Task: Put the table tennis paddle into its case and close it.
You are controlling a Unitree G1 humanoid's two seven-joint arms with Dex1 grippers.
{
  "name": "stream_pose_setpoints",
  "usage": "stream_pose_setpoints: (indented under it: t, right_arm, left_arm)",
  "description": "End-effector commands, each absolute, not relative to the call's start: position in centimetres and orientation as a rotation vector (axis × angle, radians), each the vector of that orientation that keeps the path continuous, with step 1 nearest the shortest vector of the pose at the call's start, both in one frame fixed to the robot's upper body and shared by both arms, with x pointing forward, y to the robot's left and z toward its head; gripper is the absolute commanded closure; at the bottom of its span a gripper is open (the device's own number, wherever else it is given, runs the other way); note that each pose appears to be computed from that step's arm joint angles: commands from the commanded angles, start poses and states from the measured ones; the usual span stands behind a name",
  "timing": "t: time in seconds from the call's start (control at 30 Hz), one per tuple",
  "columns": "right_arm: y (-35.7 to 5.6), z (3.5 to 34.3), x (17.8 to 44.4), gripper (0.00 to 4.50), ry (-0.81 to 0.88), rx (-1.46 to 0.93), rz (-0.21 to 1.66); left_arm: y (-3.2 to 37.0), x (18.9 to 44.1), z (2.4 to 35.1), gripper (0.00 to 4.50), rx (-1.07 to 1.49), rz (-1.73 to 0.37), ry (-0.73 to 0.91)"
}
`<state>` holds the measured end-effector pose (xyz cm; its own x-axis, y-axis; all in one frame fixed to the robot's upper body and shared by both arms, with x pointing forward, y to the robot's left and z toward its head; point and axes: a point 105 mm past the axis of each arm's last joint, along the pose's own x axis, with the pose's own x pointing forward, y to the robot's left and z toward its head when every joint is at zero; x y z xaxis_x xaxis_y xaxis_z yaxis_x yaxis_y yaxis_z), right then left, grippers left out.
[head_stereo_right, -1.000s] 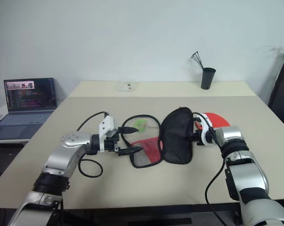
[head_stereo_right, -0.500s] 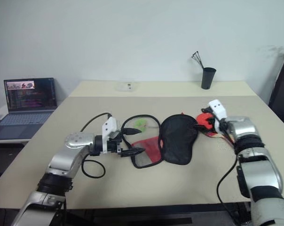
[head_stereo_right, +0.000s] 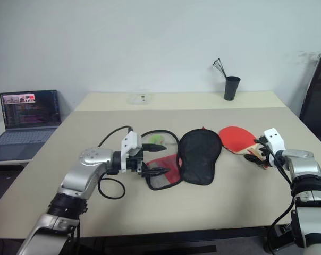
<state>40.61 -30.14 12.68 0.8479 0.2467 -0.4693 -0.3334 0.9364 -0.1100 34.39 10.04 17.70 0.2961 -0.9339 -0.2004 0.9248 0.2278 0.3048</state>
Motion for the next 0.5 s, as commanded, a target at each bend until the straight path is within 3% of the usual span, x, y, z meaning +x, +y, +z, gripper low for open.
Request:
stream_pose_setpoints:
  t: [0.03, 0.5]
  right_arm:
    - [-30.5, 13.9, 41.5, 0.02, 0.402, -0.156, 0.257]
    - [-28.3, 12.2, 43.1, 0.02, 0.43, -0.17, 0.238]
  left_arm:
    - [9.7, 34.4, 18.6, 0.0, 0.418, -1.296, -0.065]
    - [10.1, 34.4, 18.2, 0.0, 0.422, -1.292, -0.048]
